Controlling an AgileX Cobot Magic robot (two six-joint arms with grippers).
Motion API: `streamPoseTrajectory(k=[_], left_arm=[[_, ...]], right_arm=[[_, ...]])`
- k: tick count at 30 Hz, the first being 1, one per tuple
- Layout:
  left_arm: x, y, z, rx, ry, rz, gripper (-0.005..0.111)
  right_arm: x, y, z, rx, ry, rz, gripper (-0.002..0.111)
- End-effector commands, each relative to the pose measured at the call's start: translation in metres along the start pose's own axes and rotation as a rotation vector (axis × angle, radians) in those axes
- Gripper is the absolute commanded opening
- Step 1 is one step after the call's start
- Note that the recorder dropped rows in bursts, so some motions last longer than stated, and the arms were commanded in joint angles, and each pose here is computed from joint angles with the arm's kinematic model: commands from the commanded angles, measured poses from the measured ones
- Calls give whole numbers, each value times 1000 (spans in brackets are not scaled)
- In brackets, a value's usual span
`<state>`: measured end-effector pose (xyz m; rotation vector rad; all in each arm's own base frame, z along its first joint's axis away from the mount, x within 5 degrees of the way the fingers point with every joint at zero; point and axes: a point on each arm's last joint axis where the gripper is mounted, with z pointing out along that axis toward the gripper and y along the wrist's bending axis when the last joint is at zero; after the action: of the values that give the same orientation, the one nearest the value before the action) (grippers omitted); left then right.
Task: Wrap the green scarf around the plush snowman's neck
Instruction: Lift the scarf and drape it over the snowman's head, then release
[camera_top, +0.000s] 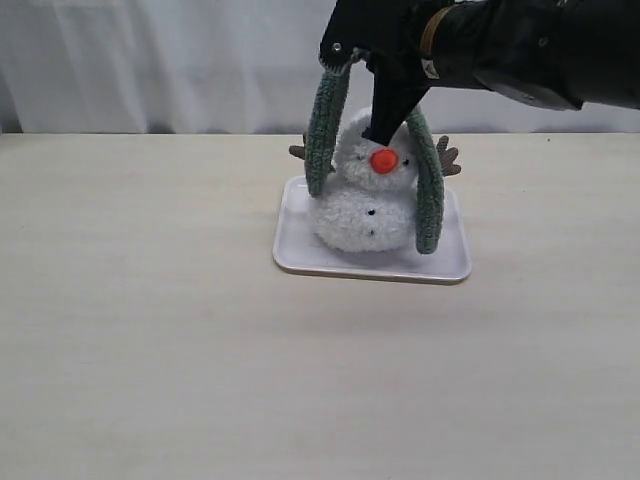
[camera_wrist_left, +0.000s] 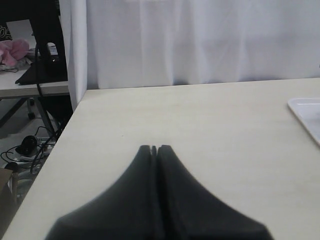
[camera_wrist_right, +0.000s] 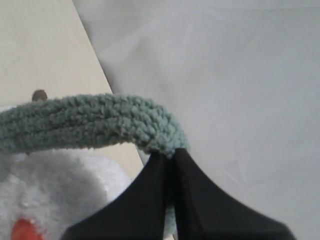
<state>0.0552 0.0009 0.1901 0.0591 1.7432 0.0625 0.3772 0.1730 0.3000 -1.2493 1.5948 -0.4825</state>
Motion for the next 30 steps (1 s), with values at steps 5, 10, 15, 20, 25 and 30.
streamPoseTrajectory(k=[5, 10, 15, 20, 25, 30], left_arm=[[-1, 0, 0, 5, -16, -6, 0], [0, 0, 0, 5, -10, -6, 0], [-1, 0, 0, 5, -13, -6, 0], [-1, 0, 0, 5, -13, -6, 0], [-1, 0, 0, 5, -13, -6, 0], [-1, 0, 0, 5, -13, -6, 0]], right_arm=[[30, 4, 24, -15, 94, -67, 4], [27, 12, 32, -39, 27, -70, 4], [33, 19, 40, -56, 52, -59, 20], [35, 18, 39, -53, 75, -34, 43], [33, 9, 29, -24, 96, 169, 53], [32, -1, 13, -15, 142, 373, 53]])
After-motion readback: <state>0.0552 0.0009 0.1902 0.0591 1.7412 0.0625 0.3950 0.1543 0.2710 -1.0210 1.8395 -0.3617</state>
